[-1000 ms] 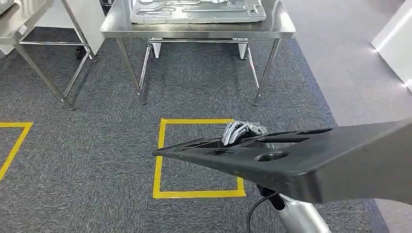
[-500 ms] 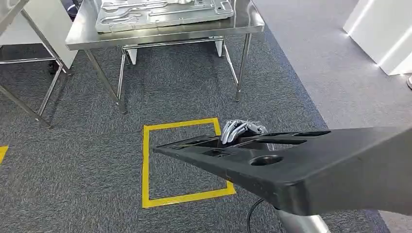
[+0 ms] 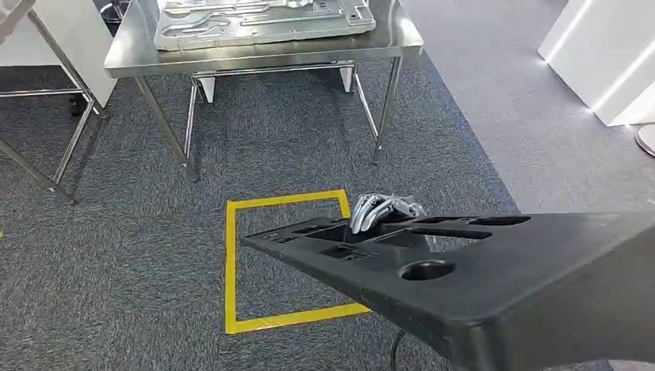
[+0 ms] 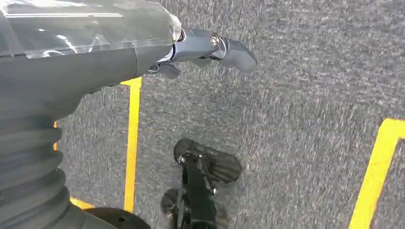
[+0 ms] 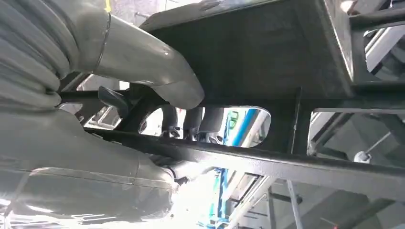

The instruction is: Take the parts from the cabinet and place them on the table.

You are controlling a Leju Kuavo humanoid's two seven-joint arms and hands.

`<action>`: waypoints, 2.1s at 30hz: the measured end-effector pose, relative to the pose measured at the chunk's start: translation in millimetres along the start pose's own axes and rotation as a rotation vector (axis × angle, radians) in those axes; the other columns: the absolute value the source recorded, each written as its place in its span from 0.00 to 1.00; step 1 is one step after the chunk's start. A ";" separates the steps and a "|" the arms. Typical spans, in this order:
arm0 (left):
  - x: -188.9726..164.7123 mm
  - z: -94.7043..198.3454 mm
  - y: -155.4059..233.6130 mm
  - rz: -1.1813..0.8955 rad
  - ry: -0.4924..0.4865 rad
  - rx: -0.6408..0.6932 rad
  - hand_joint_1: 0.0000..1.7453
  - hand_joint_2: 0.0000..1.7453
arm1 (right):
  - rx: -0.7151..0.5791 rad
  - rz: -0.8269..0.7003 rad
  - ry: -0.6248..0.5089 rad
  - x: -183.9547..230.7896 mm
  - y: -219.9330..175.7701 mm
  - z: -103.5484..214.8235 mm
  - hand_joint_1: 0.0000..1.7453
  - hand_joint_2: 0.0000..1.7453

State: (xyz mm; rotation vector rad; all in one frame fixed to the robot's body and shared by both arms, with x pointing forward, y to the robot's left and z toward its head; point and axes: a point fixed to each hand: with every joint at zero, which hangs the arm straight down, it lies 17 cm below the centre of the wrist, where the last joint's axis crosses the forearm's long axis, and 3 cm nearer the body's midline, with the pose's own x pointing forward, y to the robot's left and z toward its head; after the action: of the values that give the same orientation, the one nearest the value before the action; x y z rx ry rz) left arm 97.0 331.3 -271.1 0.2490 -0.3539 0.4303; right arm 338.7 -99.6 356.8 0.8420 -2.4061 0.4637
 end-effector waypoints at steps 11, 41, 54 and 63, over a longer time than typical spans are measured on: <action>2.8 -0.8 1.1 -0.002 -0.006 0.001 0.00 1.00 | -0.002 -0.001 -0.014 3.6 2.5 -2.8 1.00 1.00; 2.6 -0.7 2.1 -0.002 -0.009 0.010 0.00 1.00 | 0.002 0.097 0.008 -3.8 1.8 -2.3 1.00 1.00; -1.0 0.5 1.3 -0.002 -0.006 0.012 0.00 1.00 | 0.003 0.099 0.011 -6.1 3.0 0.9 1.00 1.00; -0.6 0.9 -0.6 -0.002 -0.010 0.004 0.00 1.00 | -0.010 0.070 -0.006 -2.1 1.0 5.4 1.00 1.00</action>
State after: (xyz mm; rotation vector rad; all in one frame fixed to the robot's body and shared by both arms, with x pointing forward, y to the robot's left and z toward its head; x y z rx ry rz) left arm 96.5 330.2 -270.7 0.2553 -0.3624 0.4284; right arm 337.4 -100.5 351.2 0.7574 -2.4475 0.4759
